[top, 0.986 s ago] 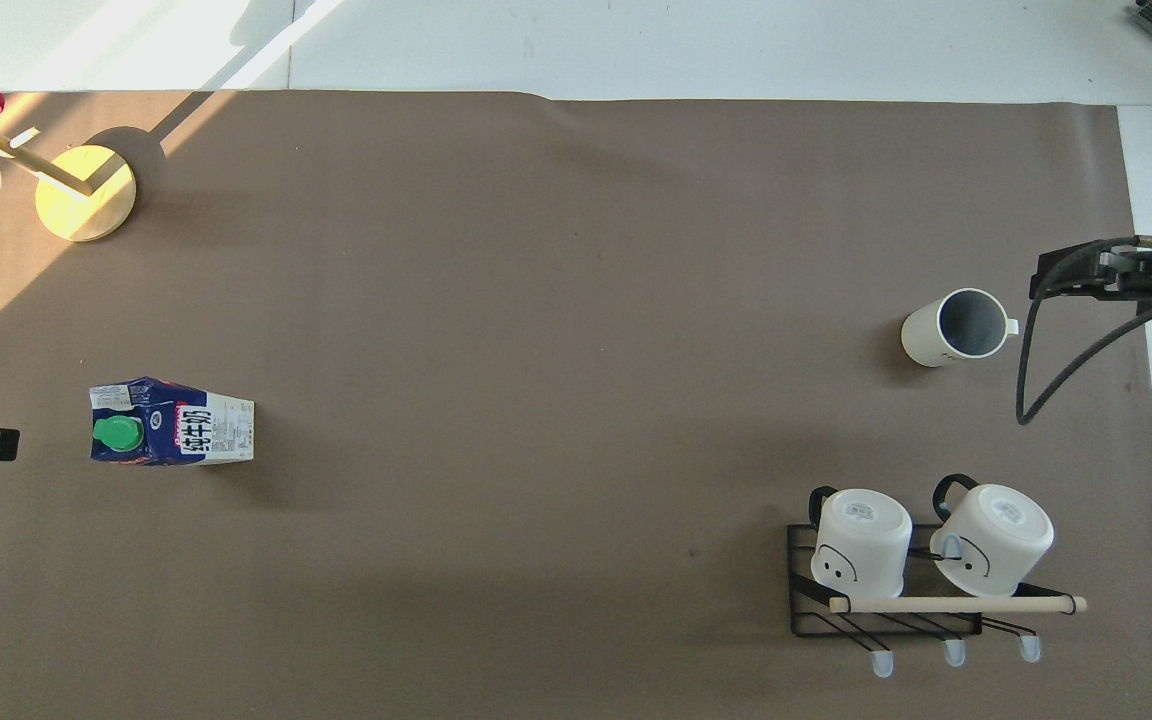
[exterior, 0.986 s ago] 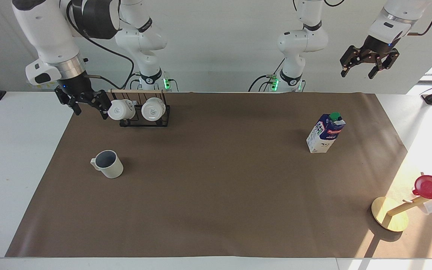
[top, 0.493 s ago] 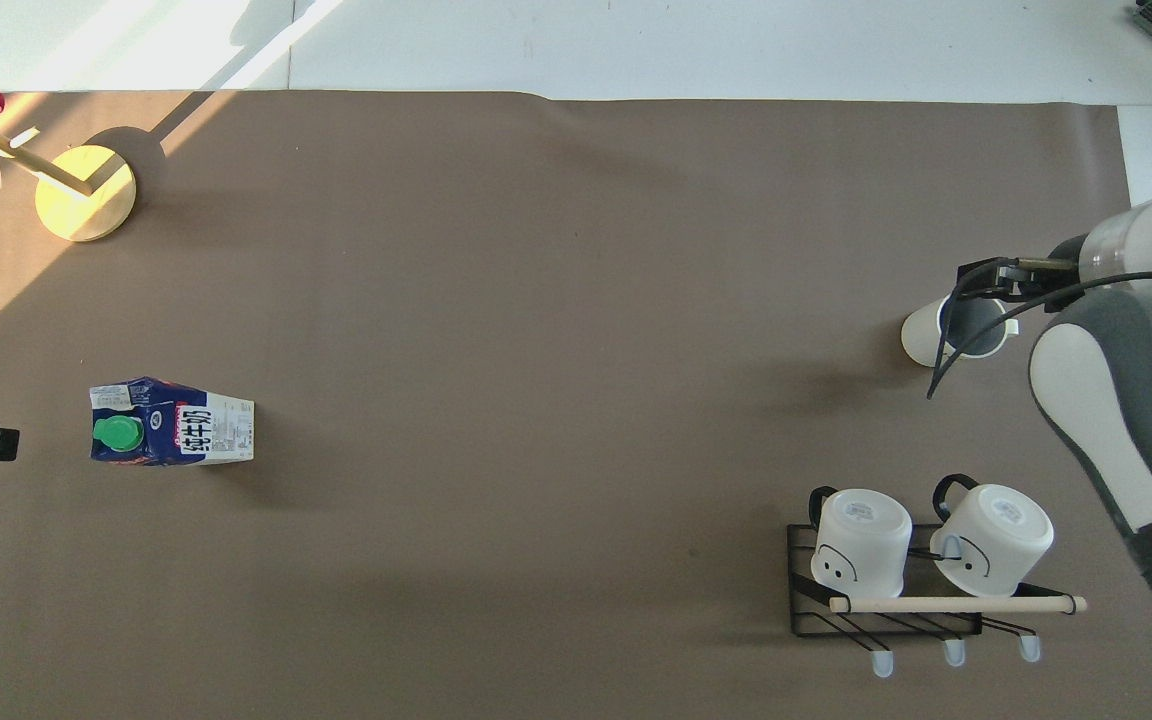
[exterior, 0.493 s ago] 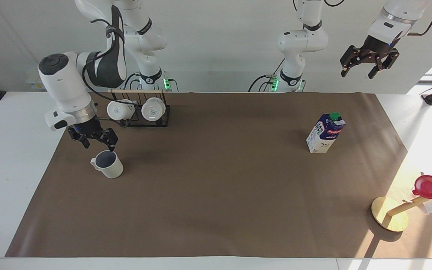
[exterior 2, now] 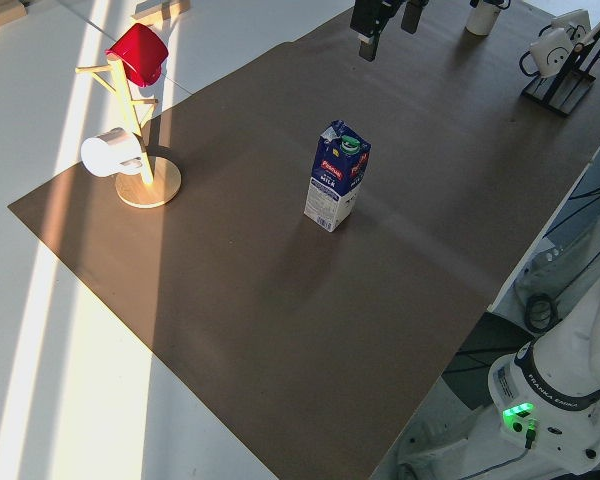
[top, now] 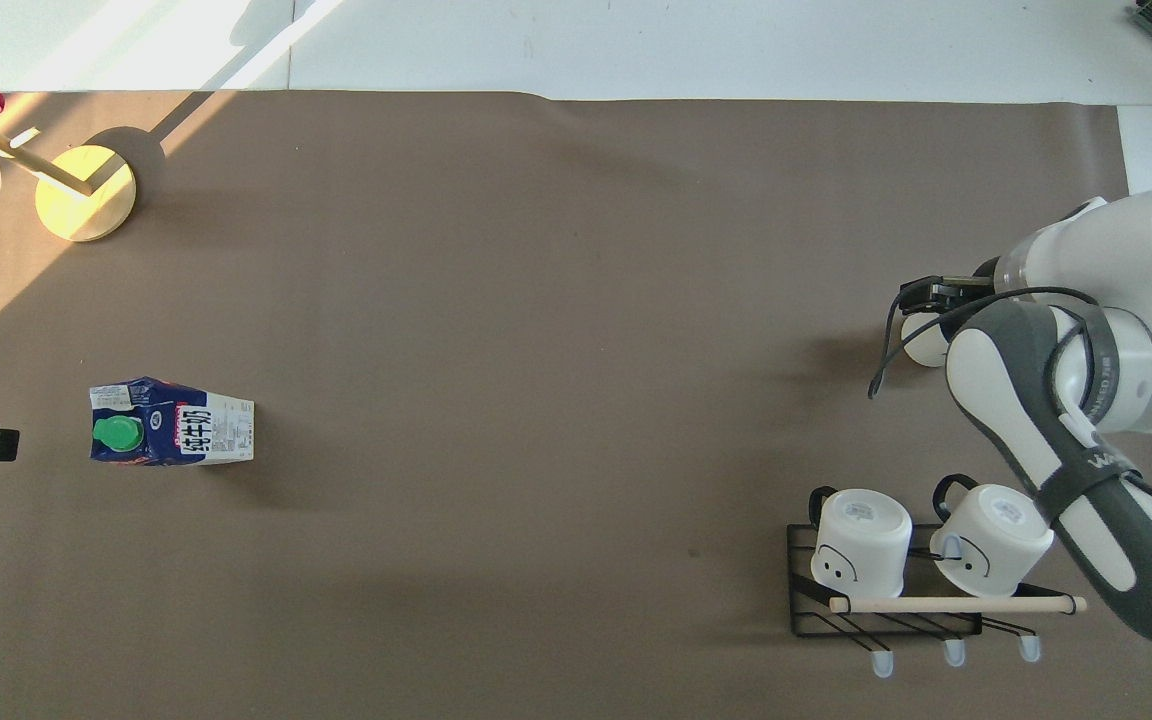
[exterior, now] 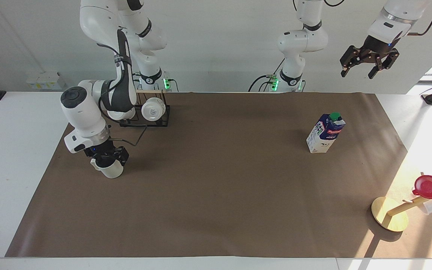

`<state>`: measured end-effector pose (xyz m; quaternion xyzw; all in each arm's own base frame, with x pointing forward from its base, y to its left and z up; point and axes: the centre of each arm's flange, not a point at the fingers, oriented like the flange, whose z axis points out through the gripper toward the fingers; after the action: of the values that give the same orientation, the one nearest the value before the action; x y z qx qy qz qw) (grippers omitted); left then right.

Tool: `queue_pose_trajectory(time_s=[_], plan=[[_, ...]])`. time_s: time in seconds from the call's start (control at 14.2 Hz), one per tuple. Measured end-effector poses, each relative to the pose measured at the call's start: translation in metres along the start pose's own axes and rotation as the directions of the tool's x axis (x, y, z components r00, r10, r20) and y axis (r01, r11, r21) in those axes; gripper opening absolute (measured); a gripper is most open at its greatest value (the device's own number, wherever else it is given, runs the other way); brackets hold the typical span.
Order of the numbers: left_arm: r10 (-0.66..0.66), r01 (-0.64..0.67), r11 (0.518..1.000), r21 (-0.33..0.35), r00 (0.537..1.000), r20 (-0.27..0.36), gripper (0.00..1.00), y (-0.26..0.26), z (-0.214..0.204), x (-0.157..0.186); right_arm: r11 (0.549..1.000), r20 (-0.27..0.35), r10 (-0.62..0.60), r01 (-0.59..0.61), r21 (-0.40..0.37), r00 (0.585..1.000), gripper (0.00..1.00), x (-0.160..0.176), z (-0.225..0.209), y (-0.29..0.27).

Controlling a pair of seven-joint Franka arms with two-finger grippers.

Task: Place cup and milk on table
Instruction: 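Reach the right gripper to the white mug and grasp it, then lift the mug with the right gripper while the left gripper grasps the carton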

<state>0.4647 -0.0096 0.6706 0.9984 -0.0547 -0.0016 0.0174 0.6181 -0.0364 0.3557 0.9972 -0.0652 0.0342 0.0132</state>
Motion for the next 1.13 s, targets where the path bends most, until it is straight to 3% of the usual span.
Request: queue_pose_trajectory(time_s=[0.35,0.7,0.92,1.13], plan=[[0.0,0.0,1.0,0.0,1.0,0.0,1.0,0.0,0.0,0.0,1.0,0.008,-0.004,0.004,-0.001,1.0,0.96,-0.011,0.031,-0.001],[0.011,-0.011,1.0,0.001,1.0,0.004,1.0,0.005,0.002,0.001,1.0,0.009,-0.009,0.009,0.0,1.0,0.39,-0.012,0.032,-0.004],[0.013,-0.013,1.0,0.001,1.0,0.019,1.0,0.006,0.023,0.004,1.0,0.009,-0.009,0.009,0.0,1.0,0.05,-0.012,0.032,-0.004],[0.011,-0.011,1.0,0.002,1.0,0.018,1.0,0.004,0.07,0.009,1.0,-0.001,-0.014,0.014,0.003,1.0,0.04,-0.01,0.026,-0.008]])
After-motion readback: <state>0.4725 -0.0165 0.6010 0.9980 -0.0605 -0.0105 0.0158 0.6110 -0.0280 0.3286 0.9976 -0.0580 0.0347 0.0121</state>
